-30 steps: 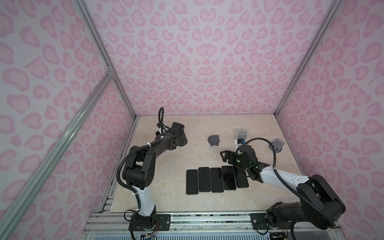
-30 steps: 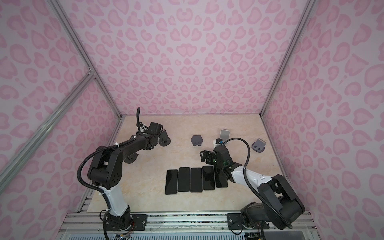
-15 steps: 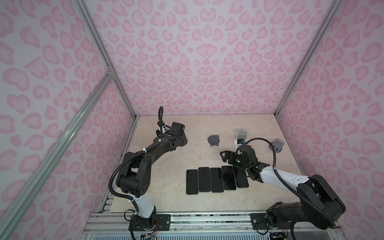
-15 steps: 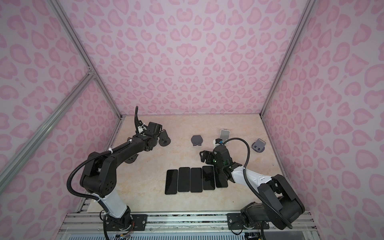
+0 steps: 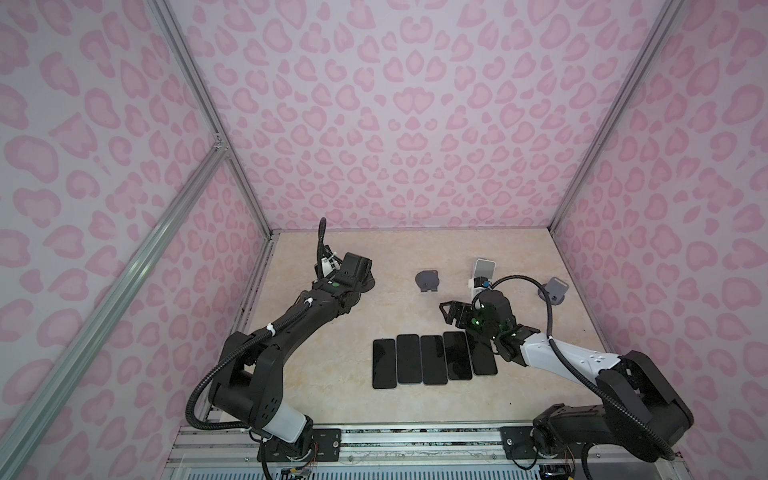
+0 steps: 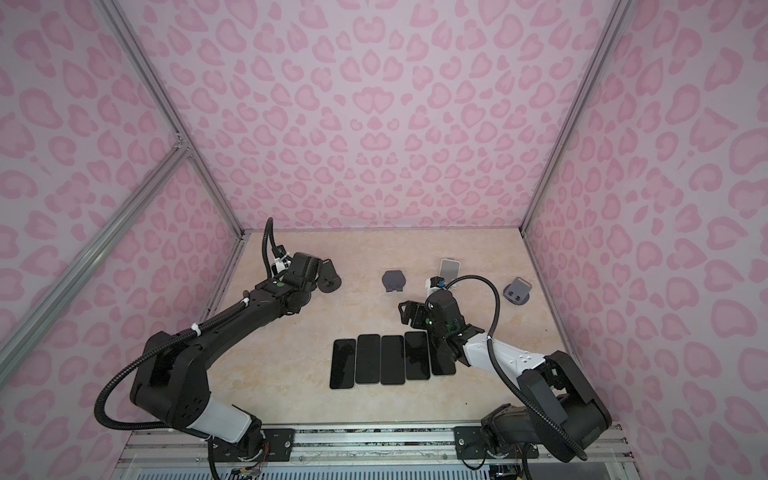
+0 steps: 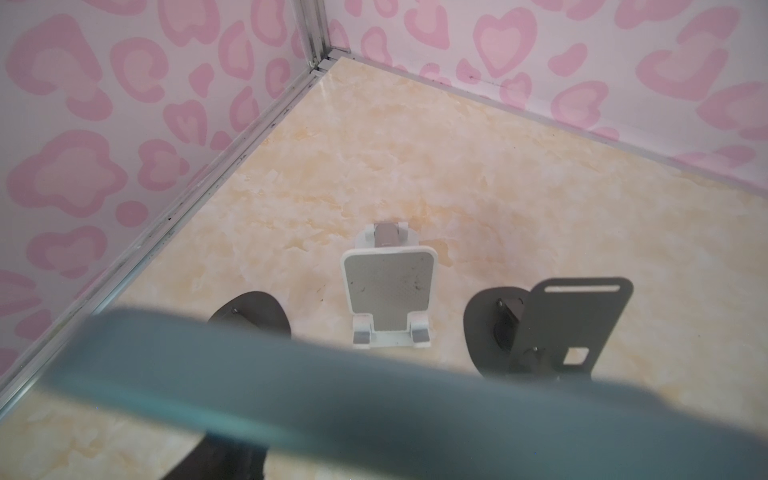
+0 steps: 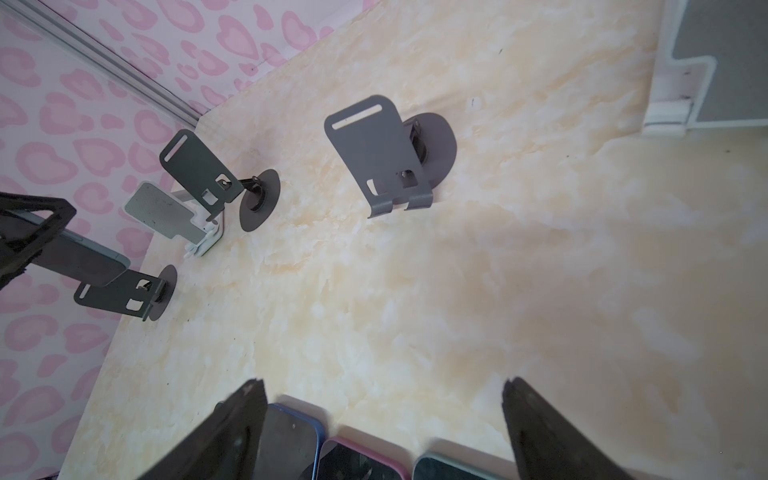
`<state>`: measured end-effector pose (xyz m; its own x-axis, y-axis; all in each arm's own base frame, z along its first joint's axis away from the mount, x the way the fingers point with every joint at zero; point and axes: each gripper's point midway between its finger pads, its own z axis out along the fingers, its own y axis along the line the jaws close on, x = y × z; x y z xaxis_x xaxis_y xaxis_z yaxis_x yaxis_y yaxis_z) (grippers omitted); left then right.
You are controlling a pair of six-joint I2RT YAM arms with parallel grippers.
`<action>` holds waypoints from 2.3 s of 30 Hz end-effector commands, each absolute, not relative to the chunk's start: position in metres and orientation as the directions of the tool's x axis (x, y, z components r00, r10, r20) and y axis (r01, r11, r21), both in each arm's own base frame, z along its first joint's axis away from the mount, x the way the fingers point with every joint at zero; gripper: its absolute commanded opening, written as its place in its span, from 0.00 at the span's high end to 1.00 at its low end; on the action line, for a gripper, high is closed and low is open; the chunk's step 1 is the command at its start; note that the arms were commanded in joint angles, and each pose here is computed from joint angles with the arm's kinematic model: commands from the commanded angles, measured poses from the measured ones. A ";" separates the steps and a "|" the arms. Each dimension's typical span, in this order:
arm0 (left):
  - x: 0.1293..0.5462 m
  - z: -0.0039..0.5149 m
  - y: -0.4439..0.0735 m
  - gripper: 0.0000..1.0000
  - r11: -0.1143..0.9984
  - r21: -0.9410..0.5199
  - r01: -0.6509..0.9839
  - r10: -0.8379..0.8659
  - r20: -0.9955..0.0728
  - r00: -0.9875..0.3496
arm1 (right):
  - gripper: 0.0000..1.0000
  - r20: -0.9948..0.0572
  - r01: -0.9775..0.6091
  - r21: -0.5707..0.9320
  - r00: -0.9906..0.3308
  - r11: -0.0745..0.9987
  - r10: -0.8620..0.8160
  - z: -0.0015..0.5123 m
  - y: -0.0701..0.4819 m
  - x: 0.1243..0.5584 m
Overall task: Remove the phone from the phone stand
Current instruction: 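Carry the green-edged phone with the left gripper toward the row's near end, then lower the green-edged phone flat beside the silver-edged phone and open the left gripper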
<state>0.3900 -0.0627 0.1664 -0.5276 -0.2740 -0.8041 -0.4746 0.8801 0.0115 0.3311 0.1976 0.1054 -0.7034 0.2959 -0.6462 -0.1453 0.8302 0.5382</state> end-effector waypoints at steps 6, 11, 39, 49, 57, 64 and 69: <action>0.348 0.149 -0.082 0.30 0.947 0.006 -0.320 -0.217 -0.720 -0.659 | 0.09 -0.660 -0.158 0.536 -0.691 0.830 0.295 0.108 0.199 0.331; 0.321 0.129 -0.091 0.33 0.969 -0.022 -0.245 -0.202 -0.641 -0.740 | 0.09 -0.660 -0.165 0.531 -0.695 0.831 0.283 0.106 0.203 0.329; 0.226 0.051 -0.116 0.36 0.998 -0.004 -0.056 -0.056 -0.224 -0.973 | 0.10 -0.628 -0.177 0.568 -0.724 0.804 0.284 0.101 0.215 0.326; 0.218 0.038 -0.120 0.37 0.998 0.049 -0.043 -0.034 -0.179 -0.983 | 0.10 -0.628 -0.182 0.570 -0.726 0.801 0.281 0.101 0.215 0.325; 0.212 0.035 -0.113 0.35 0.993 0.117 -0.011 0.004 -0.134 -0.991 | 0.10 -0.623 -0.206 0.576 -0.737 0.791 0.262 0.100 0.223 0.323; 0.212 0.029 -0.120 0.34 0.996 0.089 -0.010 0.000 -0.118 -0.993 | 0.10 -0.640 -0.211 0.557 -0.725 0.803 0.254 0.102 0.219 0.322; 0.213 0.027 -0.126 0.34 0.997 0.076 0.002 0.010 -0.098 -0.995 | 0.10 -0.636 -0.248 0.564 -0.739 0.788 0.222 0.101 0.234 0.319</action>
